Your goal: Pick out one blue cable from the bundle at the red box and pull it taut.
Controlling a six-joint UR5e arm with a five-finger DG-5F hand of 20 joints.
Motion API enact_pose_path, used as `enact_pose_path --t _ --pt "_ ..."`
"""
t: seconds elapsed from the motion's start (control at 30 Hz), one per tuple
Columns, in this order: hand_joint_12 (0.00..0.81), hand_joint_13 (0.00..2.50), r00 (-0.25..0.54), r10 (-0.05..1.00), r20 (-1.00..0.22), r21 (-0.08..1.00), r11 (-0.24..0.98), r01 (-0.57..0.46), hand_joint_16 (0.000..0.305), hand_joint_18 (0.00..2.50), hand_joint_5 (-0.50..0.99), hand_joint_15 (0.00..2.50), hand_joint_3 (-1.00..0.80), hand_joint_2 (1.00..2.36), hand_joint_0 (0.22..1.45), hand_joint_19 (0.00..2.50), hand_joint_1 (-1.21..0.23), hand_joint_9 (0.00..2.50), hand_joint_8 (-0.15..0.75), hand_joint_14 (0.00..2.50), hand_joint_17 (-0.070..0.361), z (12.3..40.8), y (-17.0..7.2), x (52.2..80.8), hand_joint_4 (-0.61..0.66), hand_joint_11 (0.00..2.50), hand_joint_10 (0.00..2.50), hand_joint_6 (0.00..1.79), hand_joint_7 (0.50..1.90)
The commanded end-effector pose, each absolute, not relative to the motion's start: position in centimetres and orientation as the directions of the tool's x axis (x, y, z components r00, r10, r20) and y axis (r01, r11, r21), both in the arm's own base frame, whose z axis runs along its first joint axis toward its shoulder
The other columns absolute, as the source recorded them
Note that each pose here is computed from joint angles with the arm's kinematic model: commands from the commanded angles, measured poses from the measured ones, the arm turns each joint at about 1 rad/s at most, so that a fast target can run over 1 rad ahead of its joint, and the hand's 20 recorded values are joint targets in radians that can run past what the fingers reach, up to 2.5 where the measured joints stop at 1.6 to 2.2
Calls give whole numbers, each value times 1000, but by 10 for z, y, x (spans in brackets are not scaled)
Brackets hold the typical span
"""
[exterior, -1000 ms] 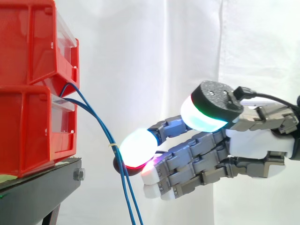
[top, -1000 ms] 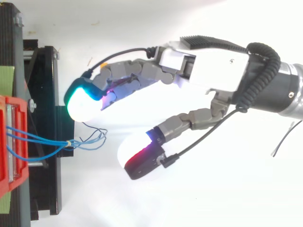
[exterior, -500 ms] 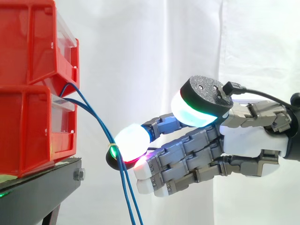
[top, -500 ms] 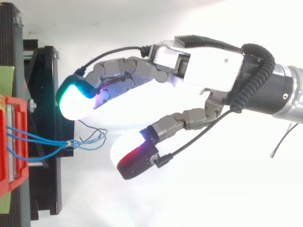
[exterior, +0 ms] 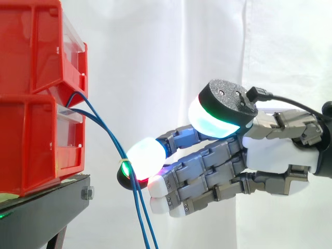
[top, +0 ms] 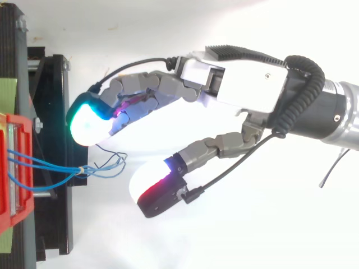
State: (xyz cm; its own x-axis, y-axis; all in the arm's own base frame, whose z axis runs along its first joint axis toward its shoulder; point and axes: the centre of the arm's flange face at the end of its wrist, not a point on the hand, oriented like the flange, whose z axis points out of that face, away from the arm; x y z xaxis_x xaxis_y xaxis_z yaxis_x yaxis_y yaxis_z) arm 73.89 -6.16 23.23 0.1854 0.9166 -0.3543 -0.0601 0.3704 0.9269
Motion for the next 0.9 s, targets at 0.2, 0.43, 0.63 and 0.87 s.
enact_pose_path --t 0.2,0.43,0.63,0.87 --pt "350 678 179 930 -320 940 335 -60 38 483 -163 233 -472 1002 538 302 -673 746 302 8 86 209 -62 745 263 217 9 502 768" --pt "351 682 168 935 -312 944 325 -52 38 487 -163 237 -471 1002 538 300 -671 747 303 9 86 182 -65 755 264 222 7 502 768" --pt "350 692 128 960 -250 961 262 -91 39 493 -162 246 -477 1002 538 325 -651 753 301 9 87 173 -59 772 266 230 7 502 774" --pt "351 705 126 964 -236 960 251 -122 39 510 -157 251 -500 1000 528 329 -597 771 307 9 88 177 -57 774 270 238 9 502 795"
